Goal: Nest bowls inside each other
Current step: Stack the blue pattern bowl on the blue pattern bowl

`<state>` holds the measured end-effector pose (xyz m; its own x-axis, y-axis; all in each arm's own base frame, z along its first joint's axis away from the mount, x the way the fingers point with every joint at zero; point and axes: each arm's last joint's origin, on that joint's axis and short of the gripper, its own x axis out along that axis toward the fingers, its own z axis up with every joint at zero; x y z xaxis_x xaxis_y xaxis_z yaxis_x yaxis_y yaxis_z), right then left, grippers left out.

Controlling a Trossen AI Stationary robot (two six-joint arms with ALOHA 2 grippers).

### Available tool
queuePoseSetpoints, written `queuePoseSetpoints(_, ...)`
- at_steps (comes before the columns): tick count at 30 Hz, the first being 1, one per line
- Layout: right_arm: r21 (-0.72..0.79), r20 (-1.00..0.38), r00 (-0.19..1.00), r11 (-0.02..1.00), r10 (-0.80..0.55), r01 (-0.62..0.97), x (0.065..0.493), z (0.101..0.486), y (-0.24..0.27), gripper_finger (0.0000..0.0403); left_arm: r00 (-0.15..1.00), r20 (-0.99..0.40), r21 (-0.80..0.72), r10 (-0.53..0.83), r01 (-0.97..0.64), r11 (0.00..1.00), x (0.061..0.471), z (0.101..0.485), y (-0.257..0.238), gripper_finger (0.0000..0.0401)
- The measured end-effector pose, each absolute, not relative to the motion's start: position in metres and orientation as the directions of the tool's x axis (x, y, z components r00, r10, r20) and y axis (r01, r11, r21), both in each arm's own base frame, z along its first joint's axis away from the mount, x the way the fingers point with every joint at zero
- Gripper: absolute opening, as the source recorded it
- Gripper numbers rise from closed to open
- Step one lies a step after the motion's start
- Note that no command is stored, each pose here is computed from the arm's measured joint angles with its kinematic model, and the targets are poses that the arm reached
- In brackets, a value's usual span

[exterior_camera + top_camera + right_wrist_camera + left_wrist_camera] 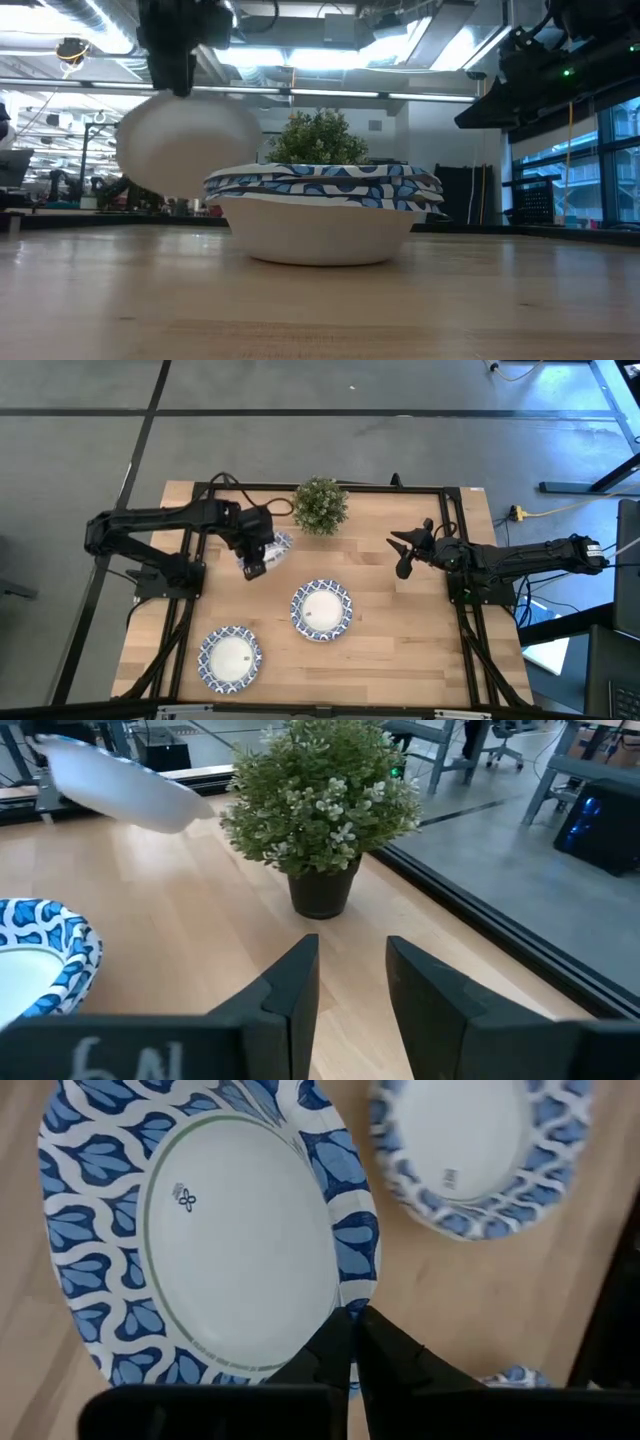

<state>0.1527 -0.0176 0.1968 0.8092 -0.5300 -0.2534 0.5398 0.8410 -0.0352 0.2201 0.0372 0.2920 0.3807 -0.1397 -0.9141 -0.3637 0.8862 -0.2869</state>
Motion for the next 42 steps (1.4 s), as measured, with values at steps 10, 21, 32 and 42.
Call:
queuePoseSetpoints(10, -0.007, -0.253, 0.808, 0.836, -0.532, 0.548, 0.153, 0.197, -0.018, 0.012, 0.547, -0.797, -0.379, -0.255, -0.125, 0.917, 0.243, 0.305, -0.005, 0.0003)
queuePoseSetpoints(21, 0.016, -0.256, 0.805, 0.83, -0.536, 0.557, 0.152, 0.196, -0.018, 0.012, 0.561, -0.813, -0.229, -0.156, -0.061, 0.971, 0.264, 0.312, -0.052, 0.0001)
queuePoseSetpoints(32, 0.042, -0.355, 0.815, 0.863, -0.458, 0.503, 0.15, 0.187, -0.015, 0.012, 0.428, -0.902, -0.091, -0.062, -0.048, 0.995, 0.339, 0.309, -0.081, 0.0)
queuePoseSetpoints(42, 0.02, -0.404, 0.801, 0.871, -0.443, 0.491, 0.148, 0.182, -0.015, 0.0119, 0.306, -0.947, -0.11, -0.096, -0.029, 0.994, 0.382, 0.268, -0.11, 0.0002)
